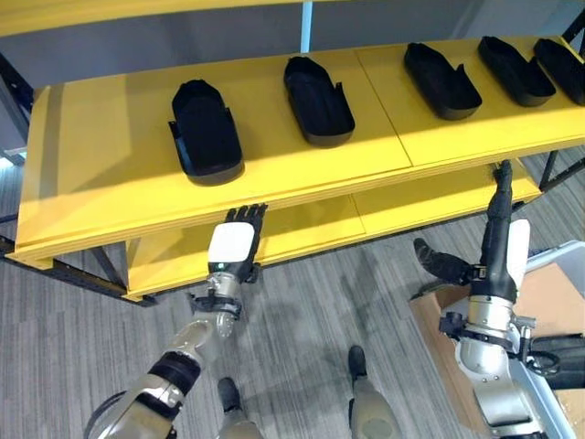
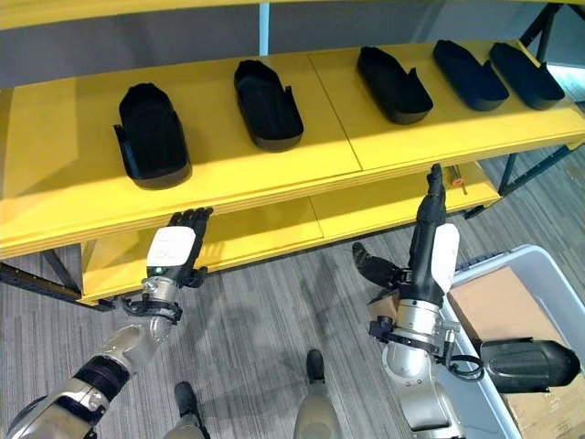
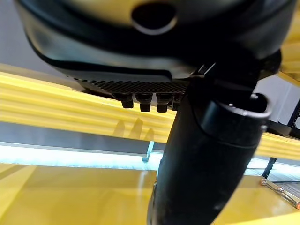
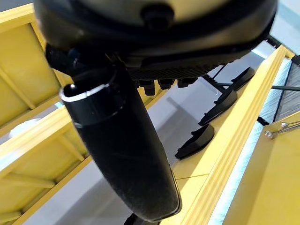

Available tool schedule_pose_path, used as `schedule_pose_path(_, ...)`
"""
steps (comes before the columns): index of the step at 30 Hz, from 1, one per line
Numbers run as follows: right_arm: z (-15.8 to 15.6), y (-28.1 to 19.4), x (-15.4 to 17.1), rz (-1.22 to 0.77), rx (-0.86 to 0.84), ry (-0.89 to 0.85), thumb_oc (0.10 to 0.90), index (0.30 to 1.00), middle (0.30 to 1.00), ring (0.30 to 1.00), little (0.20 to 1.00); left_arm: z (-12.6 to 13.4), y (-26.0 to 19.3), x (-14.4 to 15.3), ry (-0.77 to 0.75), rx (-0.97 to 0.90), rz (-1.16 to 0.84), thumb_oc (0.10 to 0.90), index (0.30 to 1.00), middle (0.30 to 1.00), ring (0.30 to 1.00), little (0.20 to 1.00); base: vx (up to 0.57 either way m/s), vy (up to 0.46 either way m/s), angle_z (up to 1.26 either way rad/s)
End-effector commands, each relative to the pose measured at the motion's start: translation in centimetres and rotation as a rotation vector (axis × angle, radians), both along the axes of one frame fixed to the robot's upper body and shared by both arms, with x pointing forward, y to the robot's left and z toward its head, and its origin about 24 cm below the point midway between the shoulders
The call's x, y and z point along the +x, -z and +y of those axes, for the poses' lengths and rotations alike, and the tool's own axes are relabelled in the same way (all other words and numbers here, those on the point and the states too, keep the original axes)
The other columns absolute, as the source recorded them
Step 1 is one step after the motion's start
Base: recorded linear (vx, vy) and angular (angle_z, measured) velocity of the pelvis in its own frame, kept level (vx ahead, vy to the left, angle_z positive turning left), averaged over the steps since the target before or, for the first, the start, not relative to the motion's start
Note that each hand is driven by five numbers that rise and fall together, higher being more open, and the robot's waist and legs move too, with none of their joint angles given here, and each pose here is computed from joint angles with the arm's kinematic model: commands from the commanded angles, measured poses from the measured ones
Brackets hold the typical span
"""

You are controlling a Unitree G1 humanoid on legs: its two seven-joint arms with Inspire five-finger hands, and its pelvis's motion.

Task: Move parts from the plastic box to the shelf.

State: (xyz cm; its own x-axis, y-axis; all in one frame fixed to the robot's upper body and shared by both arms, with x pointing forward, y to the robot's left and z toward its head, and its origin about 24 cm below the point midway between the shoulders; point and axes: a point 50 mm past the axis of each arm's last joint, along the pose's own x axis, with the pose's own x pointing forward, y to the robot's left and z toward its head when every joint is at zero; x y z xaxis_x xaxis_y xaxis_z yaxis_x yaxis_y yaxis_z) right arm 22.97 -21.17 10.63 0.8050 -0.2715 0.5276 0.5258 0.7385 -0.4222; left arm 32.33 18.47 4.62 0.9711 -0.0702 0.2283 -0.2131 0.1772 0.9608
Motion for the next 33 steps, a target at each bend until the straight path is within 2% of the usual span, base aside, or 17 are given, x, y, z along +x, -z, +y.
schedule_pose_path(1, -0.3, -6.2, 0.3, -0.349, -0.03, -0.022, 0.9, 1.0, 1.0, 1.0, 1.0, 0.1, -7.7, 3.8, -0.035, -0.05, -0.302, 0.9, 1.0, 1.0, 1.0, 1.0, 0.03, -0.014, -0.08)
schedule_pose_path(6, -0.3, -6.1, 0.2, -0.359, -0.026, -0.021, 0.9, 1.0, 1.0, 1.0, 1.0, 0.7, -8.0, 4.4, -0.081, -0.068, -0.31, 0.9, 1.0, 1.0, 1.0, 1.0, 0.03, -0.011, -0.08)
schedule_pose_path(12, -0.1, -6.0, 0.3, -0.363, -0.018, -0.029, 0.9, 1.0, 1.0, 1.0, 1.0, 1.2, -10.8, 4.7, -0.091, -0.092, -0.423, 0.9, 1.0, 1.0, 1.0, 1.0, 0.04, 0.0, -0.03)
schedule_pose_path(18, -0.7, -5.9, 0.2, -0.356, -0.036, 0.016, 0.9, 1.0, 1.0, 1.0, 1.0, -0.2, -12.9, 2.7, 0.057, -0.121, -0.542, 0.9, 1.0, 1.0, 1.0, 1.0, 0.02, -0.006, 0.0)
schedule_pose_path(33, -1.1, -6.0, -0.3, -0.358, -0.042, 0.049, 0.9, 1.0, 1.0, 1.0, 1.0, -4.1, -12.1, -1.3, 0.382, -0.167, -0.478, 0.9, 1.0, 1.0, 1.0, 1.0, -0.01, 0.002, 0.03)
